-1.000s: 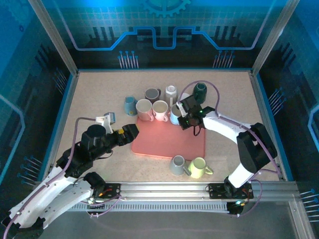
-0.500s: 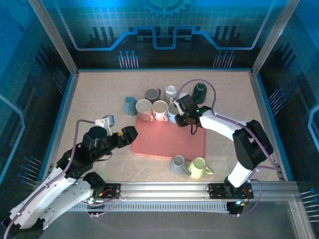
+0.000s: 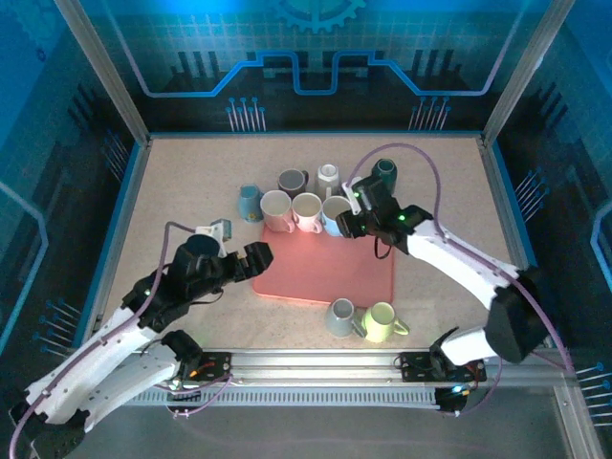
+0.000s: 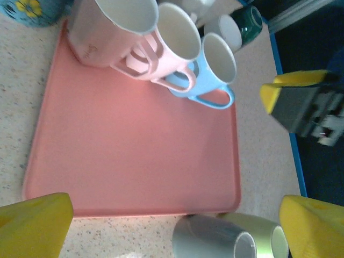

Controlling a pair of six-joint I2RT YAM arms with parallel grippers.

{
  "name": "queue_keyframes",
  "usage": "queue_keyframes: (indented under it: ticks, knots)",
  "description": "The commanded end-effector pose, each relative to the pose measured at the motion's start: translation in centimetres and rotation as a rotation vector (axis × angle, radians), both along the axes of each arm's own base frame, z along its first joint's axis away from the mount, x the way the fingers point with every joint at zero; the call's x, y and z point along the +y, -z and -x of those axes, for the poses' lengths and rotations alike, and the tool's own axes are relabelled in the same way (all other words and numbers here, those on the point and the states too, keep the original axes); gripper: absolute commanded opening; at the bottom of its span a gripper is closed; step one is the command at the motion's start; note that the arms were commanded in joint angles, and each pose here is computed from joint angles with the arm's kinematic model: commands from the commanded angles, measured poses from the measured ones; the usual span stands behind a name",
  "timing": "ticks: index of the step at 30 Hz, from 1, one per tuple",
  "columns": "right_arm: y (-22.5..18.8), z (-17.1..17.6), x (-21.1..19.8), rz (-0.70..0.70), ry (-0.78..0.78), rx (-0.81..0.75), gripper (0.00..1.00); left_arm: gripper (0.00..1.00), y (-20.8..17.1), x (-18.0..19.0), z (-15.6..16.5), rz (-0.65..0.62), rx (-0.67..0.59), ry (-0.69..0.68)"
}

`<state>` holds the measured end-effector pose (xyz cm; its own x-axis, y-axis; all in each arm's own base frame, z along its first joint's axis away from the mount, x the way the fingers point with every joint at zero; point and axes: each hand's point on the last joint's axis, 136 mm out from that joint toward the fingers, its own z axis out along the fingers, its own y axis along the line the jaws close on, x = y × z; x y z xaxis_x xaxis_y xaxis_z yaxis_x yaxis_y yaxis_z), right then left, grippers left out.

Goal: Turn the mug right side up

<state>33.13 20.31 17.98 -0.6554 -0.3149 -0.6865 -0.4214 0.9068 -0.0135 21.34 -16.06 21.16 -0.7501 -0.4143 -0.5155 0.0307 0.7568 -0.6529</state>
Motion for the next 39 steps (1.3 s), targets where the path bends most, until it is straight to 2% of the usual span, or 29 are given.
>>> queue_keyframes:
  ticks: [1, 3, 6, 11, 16, 19, 24, 27, 32, 35, 39]
  knots:
    - [-1.5, 3.5, -0.4, -0.024, -0.015, 0.071, 0.54, 0.99, -1.7, -2.5, 0.5, 0.028, 0.014, 0.141]
    - [-2.1, 5.3, -0.8, -0.009, -0.036, 0.110, 0.54, 0.99, -1.6, -3.8, 0.7, 0.038, 0.058, 0.196]
    - [-2.8, 7.2, -2.1, 0.042, -0.039, 0.091, 0.54, 0.99, -1.0, -5.1, 1.1, 0.015, 0.113, 0.242]
    - [-4.5, 10.4, -3.6, -0.040, -0.001, 0.141, 0.51, 0.99, -0.5, -8.4, 2.0, -0.012, 0.241, 0.301]
    - [-6.0, 13.1, -5.0, -0.088, -0.005, 0.146, 0.54, 0.99, -0.2, -11.2, 2.6, -0.009, 0.363, 0.265]
    - [-7.7, 14.5, -5.9, -0.158, 0.005, 0.117, 0.61, 0.99, 0.3, -12.9, 3.9, -0.034, 0.482, 0.252]
    - [-8.9, 16.4, -8.3, -0.203, 0.092, 0.112, 0.61, 0.99, 1.9, -13.4, 6.6, -0.170, 0.771, 0.056]
    - [-9.4, 17.6, -9.1, -0.240, 0.106, 0.109, 0.61, 0.99, 2.3, -14.2, 7.7, -0.214, 0.889, -0.039]
    - [-10.5, 19.0, -10.0, -0.308, 0.118, 0.086, 0.60, 0.99, 2.9, -14.7, 9.0, -0.241, 1.007, -0.227]
    - [-11.2, 19.6, -9.7, -0.335, 0.078, 0.081, 0.60, 0.99, 2.8, -15.3, 8.4, -0.220, 0.997, -0.308]
    - [-11.4, 20.1, -11.1, -0.298, 0.095, 0.053, 0.60, 0.99, 4.6, -16.9, 8.0, -0.216, 1.029, -0.368]
